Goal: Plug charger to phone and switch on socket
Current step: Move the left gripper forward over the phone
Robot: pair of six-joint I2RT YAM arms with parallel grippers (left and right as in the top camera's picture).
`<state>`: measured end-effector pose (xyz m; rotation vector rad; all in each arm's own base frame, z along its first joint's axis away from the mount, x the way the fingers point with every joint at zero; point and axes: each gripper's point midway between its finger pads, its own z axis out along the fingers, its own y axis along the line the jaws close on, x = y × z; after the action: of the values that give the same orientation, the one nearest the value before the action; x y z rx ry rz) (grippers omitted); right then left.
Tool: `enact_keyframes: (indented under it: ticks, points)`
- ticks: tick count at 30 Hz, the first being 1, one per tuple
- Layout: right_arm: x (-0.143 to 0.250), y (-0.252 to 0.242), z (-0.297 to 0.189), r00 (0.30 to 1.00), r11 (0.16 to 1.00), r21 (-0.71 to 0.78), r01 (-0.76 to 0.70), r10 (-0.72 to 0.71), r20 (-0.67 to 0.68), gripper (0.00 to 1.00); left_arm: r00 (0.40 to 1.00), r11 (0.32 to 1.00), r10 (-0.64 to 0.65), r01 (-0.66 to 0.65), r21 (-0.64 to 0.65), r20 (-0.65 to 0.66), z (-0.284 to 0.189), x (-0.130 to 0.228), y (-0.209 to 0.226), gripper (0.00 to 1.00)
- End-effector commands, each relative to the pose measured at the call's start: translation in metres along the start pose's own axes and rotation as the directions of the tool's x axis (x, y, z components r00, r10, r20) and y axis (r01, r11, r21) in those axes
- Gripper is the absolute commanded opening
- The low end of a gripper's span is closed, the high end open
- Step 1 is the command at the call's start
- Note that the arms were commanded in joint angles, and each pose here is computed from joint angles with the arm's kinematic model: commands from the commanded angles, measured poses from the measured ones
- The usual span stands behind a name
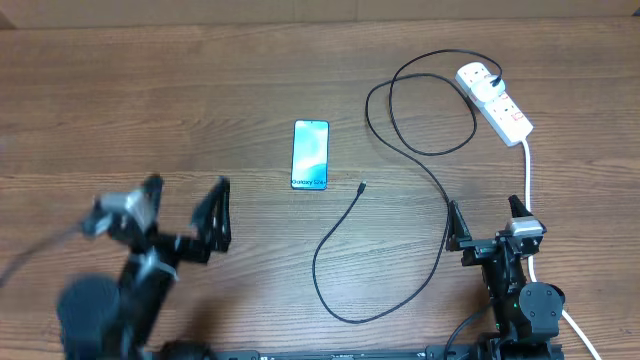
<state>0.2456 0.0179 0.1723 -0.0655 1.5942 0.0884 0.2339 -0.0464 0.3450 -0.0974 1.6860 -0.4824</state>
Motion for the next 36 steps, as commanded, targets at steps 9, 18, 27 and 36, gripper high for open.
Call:
enact_keyframes:
  ticks: [9, 18, 27, 36]
  points:
    - [0.002, 0.0, 0.0, 1.0, 1.0, 0.003, 0.004, -0.004, 0.004, 1.0, 0.91, 0.945, 0.085, 0.056, 0.323, -0.406, 0.067, -0.004, -0.06, 1.0]
    - [0.002, 0.0, 0.0, 1.0, 1.0, 0.002, 0.004, -0.004, 0.004, 1.0, 0.68, 0.993, -0.017, -0.073, -0.09, -0.733, 0.103, 0.034, -0.021, 1.0]
    - [0.002, 0.0, 0.0, 1.0, 1.0, 0.002, 0.004, -0.004, 0.004, 1.0, 0.526, 0.998, -0.031, 0.059, 0.0, -0.85, 0.126, 0.073, -0.055, 1.0]
    - [0.002, 0.0, 0.0, 1.0, 1.0, 0.003, 0.004, -0.004, 0.004, 1.0, 0.474, 0.956, -0.182, -0.121, -0.268, -0.861, 0.129, 0.091, -0.031, 1.0]
